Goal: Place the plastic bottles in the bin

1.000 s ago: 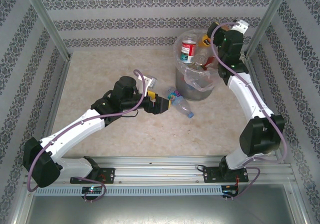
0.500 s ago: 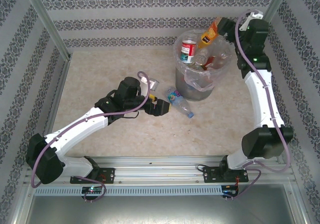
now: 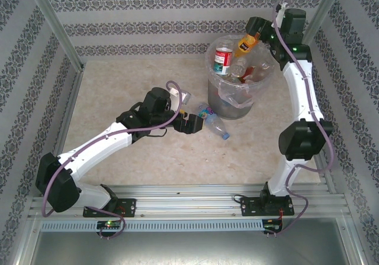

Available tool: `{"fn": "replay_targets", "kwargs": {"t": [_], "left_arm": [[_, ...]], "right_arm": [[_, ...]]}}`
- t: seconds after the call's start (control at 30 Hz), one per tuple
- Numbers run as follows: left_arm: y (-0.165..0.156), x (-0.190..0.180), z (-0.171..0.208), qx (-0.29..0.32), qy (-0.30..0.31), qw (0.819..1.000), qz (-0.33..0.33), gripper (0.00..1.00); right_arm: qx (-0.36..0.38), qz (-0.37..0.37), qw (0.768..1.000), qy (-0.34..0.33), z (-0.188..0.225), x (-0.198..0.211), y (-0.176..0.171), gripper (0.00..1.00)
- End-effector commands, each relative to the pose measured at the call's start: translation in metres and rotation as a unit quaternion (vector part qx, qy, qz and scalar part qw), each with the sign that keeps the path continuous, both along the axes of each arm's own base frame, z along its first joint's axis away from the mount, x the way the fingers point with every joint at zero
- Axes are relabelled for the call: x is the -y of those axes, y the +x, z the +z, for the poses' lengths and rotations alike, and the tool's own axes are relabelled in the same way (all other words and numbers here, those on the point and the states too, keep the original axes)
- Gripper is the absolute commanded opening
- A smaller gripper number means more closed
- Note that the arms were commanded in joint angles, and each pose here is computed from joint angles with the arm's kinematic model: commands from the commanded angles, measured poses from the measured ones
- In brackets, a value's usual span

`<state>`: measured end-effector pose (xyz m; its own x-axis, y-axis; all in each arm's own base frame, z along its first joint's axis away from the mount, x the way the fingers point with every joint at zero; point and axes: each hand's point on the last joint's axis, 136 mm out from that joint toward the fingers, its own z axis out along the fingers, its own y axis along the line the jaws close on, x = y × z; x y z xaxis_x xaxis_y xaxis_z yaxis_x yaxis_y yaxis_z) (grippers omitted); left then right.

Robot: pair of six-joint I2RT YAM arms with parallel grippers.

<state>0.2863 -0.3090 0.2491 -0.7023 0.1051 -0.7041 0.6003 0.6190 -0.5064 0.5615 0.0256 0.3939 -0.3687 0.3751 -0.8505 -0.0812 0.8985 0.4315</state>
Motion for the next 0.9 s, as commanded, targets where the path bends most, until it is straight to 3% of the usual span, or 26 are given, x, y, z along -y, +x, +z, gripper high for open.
{"fn": "replay_targets", "kwargs": {"t": [0.0, 0.27, 0.5, 0.87], "left_arm": [[0.007, -0.004, 0.003, 0.008, 0.012, 1.000, 0.007, 1.00], [0.006, -0.004, 0.000, 0.006, 0.010, 1.000, 0.007, 1.00], [0.004, -0.003, 0.002, 0.007, 0.001, 1.000, 0.002, 1.00], [0.001, -0.003, 0.003, 0.007, -0.012, 1.000, 0.000, 1.00]], "right_arm": [[-0.001, 0.006, 1.000, -0.013, 0.007, -0.008, -0.002, 0.84], [0.012, -0.028, 0.999, -0.011, 0.011, 0.009, -0.019, 0.57], [0.014, -0.067, 0.998, -0.011, 0.001, 0.031, -0.050, 0.54], [-0.006, -0.095, 0.991, 0.090, -0.055, 0.048, -0.056, 0.56]]}}
